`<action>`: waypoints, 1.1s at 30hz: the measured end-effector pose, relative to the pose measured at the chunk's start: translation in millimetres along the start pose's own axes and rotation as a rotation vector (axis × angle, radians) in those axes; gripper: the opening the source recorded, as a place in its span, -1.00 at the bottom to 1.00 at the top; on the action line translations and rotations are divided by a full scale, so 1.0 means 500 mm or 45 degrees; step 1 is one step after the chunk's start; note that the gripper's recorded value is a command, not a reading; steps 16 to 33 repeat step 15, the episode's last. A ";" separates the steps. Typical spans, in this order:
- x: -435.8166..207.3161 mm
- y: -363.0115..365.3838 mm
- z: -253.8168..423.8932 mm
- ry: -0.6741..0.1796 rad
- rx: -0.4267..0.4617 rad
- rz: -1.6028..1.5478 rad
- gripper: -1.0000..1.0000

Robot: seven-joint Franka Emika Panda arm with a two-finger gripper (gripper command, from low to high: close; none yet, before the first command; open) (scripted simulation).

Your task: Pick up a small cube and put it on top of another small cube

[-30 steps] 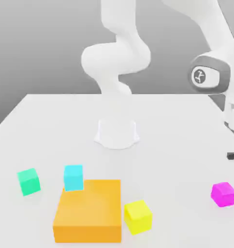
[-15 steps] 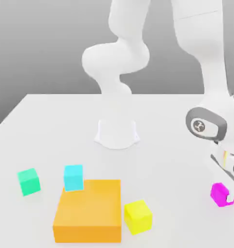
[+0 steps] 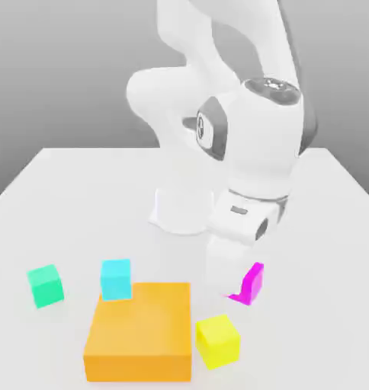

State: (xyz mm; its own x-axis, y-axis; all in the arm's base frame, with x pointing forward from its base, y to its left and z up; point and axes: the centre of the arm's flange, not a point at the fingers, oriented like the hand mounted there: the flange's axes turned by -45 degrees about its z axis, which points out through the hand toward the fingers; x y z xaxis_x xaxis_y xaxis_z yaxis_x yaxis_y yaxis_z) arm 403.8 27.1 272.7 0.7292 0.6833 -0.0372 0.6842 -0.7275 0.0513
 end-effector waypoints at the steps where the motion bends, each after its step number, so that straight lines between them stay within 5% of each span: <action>1: -0.036 0.024 -0.009 0.000 0.006 0.111 -1.00; 7: -0.259 0.121 -0.027 0.021 0.072 0.761 -1.00; 11: -0.287 0.126 0.052 0.025 0.083 0.851 -1.00; 12: -0.288 0.124 0.070 0.024 0.081 0.854 1.00; 33: -0.288 0.124 0.070 0.024 0.081 0.854 1.00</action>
